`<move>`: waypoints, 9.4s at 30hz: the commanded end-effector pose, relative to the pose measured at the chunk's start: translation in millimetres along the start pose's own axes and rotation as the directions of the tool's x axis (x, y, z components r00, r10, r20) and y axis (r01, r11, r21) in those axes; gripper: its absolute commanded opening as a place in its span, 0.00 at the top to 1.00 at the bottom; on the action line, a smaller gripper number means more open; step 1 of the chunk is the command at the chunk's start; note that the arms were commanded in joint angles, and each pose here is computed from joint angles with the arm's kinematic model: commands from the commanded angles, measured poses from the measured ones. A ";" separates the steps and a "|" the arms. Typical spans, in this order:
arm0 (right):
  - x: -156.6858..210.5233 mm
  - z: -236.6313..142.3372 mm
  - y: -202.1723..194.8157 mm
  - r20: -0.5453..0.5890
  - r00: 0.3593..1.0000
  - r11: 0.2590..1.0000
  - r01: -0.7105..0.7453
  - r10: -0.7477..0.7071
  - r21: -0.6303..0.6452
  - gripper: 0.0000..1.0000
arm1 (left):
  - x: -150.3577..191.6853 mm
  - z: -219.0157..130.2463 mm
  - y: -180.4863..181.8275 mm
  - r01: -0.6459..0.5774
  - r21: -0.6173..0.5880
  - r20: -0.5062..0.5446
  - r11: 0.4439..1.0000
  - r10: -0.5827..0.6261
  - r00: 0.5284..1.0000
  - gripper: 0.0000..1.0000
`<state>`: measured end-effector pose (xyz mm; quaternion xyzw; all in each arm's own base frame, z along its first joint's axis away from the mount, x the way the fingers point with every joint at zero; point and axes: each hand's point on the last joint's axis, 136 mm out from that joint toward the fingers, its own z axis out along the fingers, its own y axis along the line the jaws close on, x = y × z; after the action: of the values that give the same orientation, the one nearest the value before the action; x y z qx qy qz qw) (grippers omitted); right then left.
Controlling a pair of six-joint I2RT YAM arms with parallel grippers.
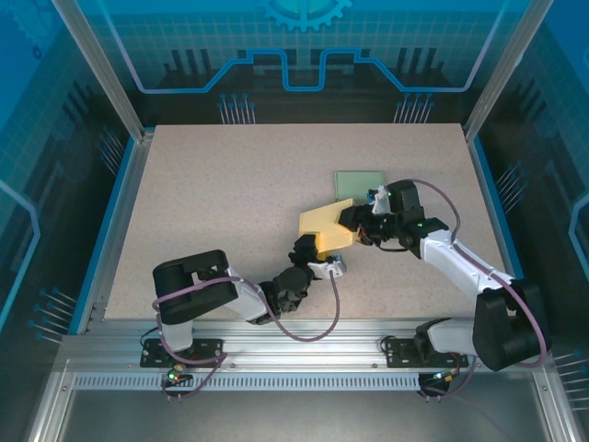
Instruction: Fold the paper box
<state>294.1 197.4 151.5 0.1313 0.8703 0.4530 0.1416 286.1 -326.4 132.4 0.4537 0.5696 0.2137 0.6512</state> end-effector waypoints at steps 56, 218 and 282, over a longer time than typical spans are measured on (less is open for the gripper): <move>33.4 -73.2 -2.0 0.143 0.719 0.727 0.638 -0.680 0.253 0.10 | 40.6 -51.4 -18.2 0.368 0.833 -0.410 0.414 0.014 0.912 0.27; 42.0 27.8 -13.4 -0.125 0.659 0.522 0.684 -0.741 0.509 1.00 | 71.3 -47.8 54.8 0.808 -0.145 -0.569 0.570 -0.716 0.403 0.68; 10.3 9.0 -61.4 0.154 0.620 0.539 0.500 -0.770 0.678 1.00 | 12.3 -22.8 85.1 0.955 -0.018 -0.242 0.295 -0.928 0.283 0.18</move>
<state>293.8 186.9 124.8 -0.0633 0.8697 0.0656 0.4851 290.4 -273.4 193.5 0.0548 0.8010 -0.2020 0.5609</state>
